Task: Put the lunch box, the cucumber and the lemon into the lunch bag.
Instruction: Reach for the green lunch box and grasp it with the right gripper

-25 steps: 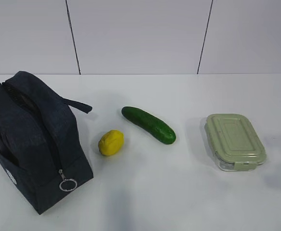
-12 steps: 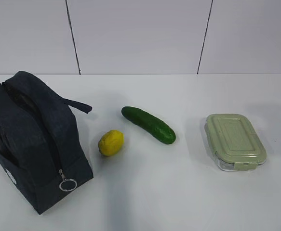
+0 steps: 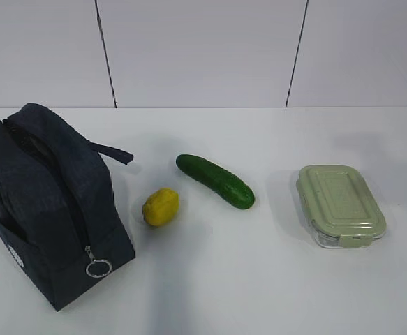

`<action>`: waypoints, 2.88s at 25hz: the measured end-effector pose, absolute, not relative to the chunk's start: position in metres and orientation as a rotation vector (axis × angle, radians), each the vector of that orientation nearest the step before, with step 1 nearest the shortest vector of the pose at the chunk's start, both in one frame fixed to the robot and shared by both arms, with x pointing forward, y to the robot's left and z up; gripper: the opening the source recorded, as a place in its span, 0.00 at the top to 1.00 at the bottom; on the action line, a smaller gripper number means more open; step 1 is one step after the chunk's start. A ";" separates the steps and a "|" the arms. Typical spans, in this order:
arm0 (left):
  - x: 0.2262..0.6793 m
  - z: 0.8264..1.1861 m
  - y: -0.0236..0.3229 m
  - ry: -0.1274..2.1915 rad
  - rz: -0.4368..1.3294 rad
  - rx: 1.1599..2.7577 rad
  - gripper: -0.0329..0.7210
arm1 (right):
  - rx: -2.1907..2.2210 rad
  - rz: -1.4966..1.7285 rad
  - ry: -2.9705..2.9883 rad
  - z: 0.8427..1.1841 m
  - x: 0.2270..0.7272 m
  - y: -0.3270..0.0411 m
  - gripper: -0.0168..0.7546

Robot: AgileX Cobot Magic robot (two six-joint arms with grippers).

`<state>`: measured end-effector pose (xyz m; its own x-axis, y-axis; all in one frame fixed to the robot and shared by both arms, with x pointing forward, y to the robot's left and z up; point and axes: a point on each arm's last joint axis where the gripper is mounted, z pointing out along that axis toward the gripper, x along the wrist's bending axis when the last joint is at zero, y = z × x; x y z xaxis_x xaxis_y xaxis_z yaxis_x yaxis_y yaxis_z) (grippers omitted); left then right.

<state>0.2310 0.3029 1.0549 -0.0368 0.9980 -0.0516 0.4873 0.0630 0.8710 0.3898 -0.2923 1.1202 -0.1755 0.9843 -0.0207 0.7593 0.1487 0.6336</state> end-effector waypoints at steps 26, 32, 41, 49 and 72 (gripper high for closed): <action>0.231 1.055 0.303 1.619 0.895 1.514 0.64 | 1.967 1.308 2.151 1.050 0.494 -0.363 0.46; 0.231 1.055 0.303 1.619 0.895 1.514 0.64 | 2.062 1.262 2.195 1.022 0.524 -0.386 0.31; 0.231 1.055 0.303 1.619 0.895 1.514 0.64 | 2.151 1.272 2.231 0.989 0.541 -0.395 0.22; 0.231 1.055 0.303 1.619 0.895 1.514 0.64 | 2.218 1.338 2.201 0.961 0.567 -0.407 0.22; 0.231 1.055 0.303 1.619 0.895 1.514 0.64 | 2.214 1.357 2.289 0.935 0.596 -0.391 0.22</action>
<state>0.2310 0.3029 1.0549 -0.0368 0.9980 -0.0516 0.4873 0.0630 0.8710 0.5956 -0.3913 0.9348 -0.1519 0.7009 0.6969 0.9478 -0.0967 0.3039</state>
